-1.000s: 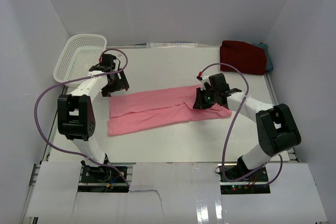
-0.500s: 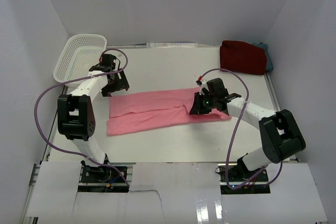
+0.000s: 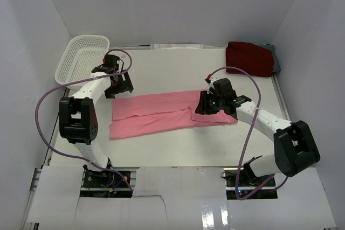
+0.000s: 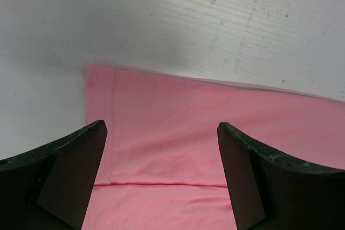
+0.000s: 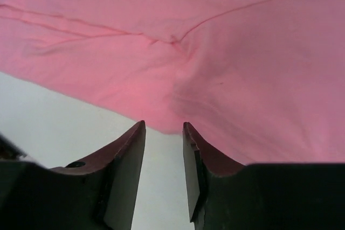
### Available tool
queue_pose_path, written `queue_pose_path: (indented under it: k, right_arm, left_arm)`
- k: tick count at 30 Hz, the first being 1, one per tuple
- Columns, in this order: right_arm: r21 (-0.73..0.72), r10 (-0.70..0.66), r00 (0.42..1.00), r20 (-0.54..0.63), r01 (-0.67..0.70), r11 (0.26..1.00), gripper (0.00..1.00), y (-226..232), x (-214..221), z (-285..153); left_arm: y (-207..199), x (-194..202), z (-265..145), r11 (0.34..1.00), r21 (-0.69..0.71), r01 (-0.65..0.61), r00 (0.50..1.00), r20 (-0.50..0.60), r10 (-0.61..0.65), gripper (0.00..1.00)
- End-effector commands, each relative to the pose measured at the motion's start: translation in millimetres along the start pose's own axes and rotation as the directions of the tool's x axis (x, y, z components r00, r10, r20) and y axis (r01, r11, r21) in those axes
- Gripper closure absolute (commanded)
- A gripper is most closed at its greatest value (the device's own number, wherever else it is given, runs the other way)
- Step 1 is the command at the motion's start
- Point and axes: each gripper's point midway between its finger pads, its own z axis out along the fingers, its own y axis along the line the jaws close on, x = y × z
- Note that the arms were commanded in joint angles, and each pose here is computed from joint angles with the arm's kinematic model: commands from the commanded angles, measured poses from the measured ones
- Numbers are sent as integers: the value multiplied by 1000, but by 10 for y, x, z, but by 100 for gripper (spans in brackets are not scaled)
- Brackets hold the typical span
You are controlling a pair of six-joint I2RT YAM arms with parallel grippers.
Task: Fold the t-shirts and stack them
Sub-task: Fold the other side of the tshirt into a rectangle
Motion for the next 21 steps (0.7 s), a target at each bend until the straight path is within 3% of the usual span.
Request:
queue_pose_path:
  k: [1, 2, 3, 4, 21]
  right_arm:
    - [213, -54, 998, 34, 45, 976, 62, -340, -187, -66]
    - [242, -57, 998, 16, 51, 969, 65, -405, -167, -43]
    - [301, -58, 998, 3, 55, 952, 87, -521, -141, -58]
    - [318, -59, 998, -13, 60, 946, 92, -566, -105, -48]
    - [431, 34, 992, -122, 22, 902, 92, -957, 247, 165]
  left_arm:
    - [-141, -58, -59, 998, 31, -49, 999, 10, 48, 5]
    - [-138, -14, -29, 998, 21, -54, 999, -2, 54, 5]
    - [-127, 34, -9, 998, 12, -58, 998, -14, 58, 5]
    - [-107, 112, 26, 998, 5, -59, 998, -33, 60, 6]
    - [159, 459, 416, 987, -129, -98, 985, -154, 78, 7]
